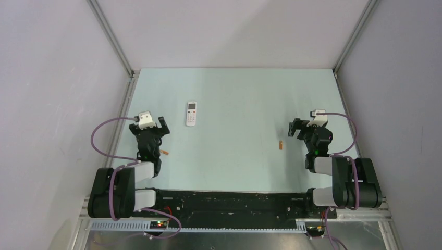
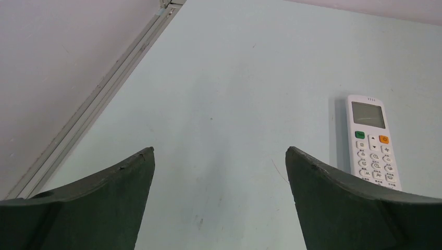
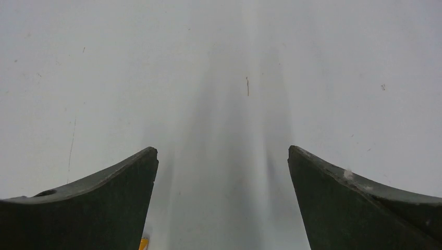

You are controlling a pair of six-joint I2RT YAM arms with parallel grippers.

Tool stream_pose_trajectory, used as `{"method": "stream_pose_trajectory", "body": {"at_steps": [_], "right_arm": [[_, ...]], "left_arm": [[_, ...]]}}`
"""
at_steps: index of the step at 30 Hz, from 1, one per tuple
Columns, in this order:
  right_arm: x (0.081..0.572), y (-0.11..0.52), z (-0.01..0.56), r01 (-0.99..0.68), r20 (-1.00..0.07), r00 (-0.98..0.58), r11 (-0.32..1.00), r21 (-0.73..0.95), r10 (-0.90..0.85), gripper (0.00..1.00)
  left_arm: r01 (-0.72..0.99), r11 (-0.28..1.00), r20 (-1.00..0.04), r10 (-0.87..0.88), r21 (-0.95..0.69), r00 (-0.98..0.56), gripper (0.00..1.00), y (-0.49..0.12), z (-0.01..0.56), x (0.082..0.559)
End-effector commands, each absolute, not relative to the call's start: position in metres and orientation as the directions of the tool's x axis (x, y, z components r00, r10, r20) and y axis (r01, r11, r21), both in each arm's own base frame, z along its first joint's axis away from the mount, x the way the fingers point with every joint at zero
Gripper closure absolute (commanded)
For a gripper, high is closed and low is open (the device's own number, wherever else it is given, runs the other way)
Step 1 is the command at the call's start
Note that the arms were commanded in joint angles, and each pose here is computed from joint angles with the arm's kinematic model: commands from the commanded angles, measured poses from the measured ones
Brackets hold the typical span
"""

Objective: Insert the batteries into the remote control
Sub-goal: Pick up the remote control from the center of the board.

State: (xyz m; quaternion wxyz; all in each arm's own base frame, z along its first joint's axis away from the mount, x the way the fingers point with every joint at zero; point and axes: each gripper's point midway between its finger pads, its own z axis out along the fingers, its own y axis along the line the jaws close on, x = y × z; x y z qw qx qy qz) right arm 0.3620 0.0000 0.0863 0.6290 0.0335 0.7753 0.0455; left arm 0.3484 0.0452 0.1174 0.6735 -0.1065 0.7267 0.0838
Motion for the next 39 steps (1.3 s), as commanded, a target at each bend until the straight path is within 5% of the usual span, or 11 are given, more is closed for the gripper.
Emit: {"method": "stream_pose_trajectory", "body": {"at_steps": [1,31,39], "right_arm": [[0.370,-0.002,0.104,0.001,-0.984,-0.141,0.994,0.106,0.105,0.00],[0.370,-0.002,0.105,-0.001,-0.985,-0.137,0.994,0.107,0.105,0.00],[0.377,-0.007,0.165,0.153,-0.952,-0.210,0.969,0.194,0.224,0.00]], "left_arm": [[-0.275,0.961,-1.000,-0.018,-0.014,-0.012,0.02,0.047,0.134,0.352],[-0.292,0.956,-1.000,-0.023,-0.018,-0.013,0.02,0.056,0.134,0.351],[-0.292,0.956,-1.000,-0.021,-0.017,-0.011,0.02,0.056,0.134,0.351]]}}
